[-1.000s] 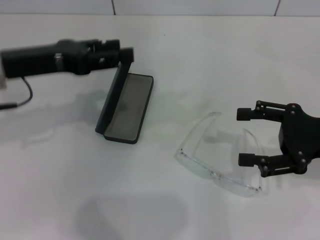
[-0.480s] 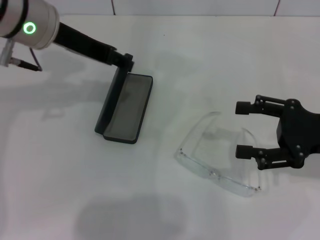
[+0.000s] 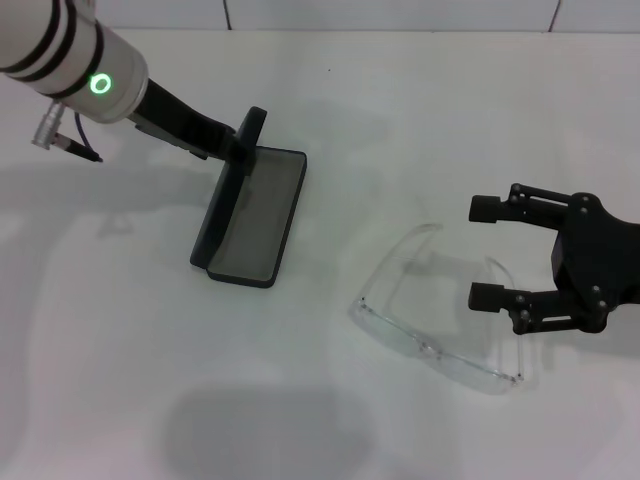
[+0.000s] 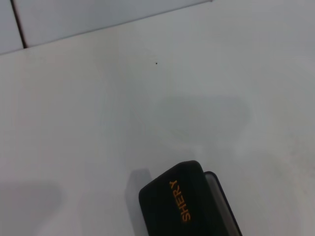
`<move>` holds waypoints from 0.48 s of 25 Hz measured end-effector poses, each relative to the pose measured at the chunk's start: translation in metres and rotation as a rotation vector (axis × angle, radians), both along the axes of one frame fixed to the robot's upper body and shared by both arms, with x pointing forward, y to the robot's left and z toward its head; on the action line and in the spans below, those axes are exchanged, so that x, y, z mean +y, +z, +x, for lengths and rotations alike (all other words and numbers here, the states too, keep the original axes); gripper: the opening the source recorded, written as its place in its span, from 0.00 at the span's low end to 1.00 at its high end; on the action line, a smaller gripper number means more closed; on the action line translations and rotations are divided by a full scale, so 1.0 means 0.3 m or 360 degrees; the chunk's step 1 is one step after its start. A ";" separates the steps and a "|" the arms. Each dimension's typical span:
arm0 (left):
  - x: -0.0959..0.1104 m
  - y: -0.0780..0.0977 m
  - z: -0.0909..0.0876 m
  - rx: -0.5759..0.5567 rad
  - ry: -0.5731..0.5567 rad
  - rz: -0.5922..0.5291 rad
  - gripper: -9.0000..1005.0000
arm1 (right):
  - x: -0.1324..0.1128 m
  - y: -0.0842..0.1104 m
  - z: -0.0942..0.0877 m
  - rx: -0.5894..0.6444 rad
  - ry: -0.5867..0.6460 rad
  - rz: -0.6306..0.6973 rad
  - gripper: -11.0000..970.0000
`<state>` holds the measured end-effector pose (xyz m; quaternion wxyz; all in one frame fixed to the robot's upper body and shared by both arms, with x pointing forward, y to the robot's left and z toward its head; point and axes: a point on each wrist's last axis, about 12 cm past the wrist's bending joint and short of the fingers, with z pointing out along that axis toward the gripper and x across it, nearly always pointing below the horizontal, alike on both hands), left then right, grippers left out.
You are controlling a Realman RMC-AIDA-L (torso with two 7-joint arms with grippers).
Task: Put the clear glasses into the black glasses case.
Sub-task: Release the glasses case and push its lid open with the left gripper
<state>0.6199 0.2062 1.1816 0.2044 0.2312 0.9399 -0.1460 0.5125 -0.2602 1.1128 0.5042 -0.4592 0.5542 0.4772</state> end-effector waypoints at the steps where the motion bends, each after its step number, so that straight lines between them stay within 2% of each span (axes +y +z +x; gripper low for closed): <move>1: -0.002 0.000 0.000 -0.0003 -0.0001 -0.0003 0.64 | 0.000 0.000 0.000 0.0000 0.0000 0.0000 0.90; 4: -0.003 -0.002 0.002 -0.0010 0.0000 -0.0008 0.64 | 0.002 0.000 0.001 0.0001 0.0000 0.0002 0.90; 12: -0.031 -0.051 0.010 0.0007 -0.0014 0.0026 0.64 | 0.009 -0.002 0.006 0.0013 0.0002 0.0010 0.90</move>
